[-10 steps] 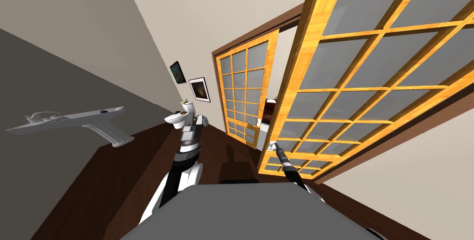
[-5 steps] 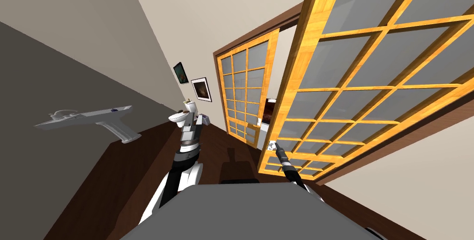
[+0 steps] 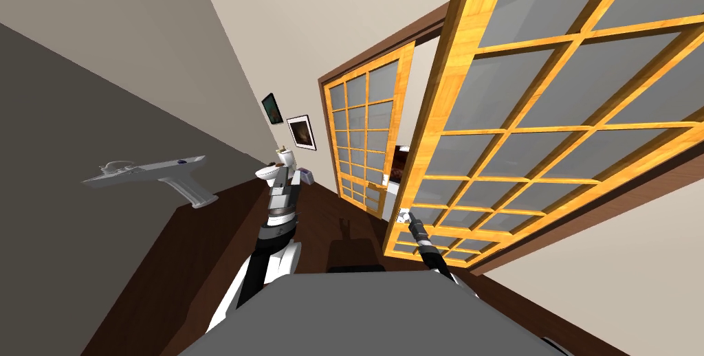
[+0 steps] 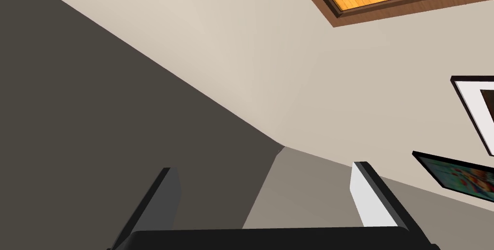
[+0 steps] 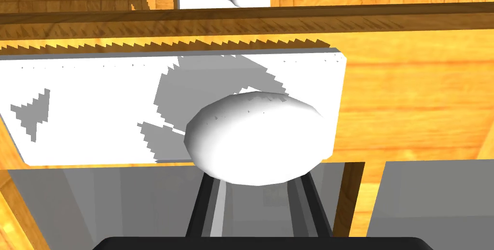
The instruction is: Pull the door open
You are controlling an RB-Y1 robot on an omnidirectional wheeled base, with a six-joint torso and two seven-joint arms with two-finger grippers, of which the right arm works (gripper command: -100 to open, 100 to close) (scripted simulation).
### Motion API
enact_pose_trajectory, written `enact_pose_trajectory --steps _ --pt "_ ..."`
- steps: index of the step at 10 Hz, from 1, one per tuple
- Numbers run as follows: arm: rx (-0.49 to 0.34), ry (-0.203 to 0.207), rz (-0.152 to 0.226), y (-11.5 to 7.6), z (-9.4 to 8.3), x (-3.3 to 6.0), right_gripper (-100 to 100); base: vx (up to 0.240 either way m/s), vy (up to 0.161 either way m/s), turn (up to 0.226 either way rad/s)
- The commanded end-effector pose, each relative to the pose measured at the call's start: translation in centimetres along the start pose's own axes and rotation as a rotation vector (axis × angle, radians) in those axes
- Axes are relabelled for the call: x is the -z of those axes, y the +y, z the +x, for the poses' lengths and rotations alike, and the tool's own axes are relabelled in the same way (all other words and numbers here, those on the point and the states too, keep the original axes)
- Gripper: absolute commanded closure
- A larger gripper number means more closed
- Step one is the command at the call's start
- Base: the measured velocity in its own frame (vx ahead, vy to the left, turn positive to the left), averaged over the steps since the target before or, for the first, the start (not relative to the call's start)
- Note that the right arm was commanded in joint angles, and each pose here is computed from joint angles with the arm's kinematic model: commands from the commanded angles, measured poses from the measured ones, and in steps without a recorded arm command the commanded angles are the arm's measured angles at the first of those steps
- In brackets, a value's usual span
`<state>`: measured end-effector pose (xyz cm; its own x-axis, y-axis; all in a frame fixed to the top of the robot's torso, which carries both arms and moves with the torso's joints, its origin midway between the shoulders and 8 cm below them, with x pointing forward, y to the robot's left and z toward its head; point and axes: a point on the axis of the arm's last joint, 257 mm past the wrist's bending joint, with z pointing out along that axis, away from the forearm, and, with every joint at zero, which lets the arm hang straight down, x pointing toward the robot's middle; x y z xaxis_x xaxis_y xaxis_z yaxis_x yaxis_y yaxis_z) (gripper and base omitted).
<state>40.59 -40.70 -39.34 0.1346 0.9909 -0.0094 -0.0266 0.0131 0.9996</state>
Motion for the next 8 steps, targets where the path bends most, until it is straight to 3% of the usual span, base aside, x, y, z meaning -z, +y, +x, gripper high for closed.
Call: enact_pose_trajectory --steps 1,8 --pt "-0.042 0.016 -0.007 0.10 1.34 -0.38 100 -0.026 -0.012 0.036" --pt "-0.272 -0.010 -0.007 0.08 1.44 -0.87 100 -0.038 -0.018 0.059"
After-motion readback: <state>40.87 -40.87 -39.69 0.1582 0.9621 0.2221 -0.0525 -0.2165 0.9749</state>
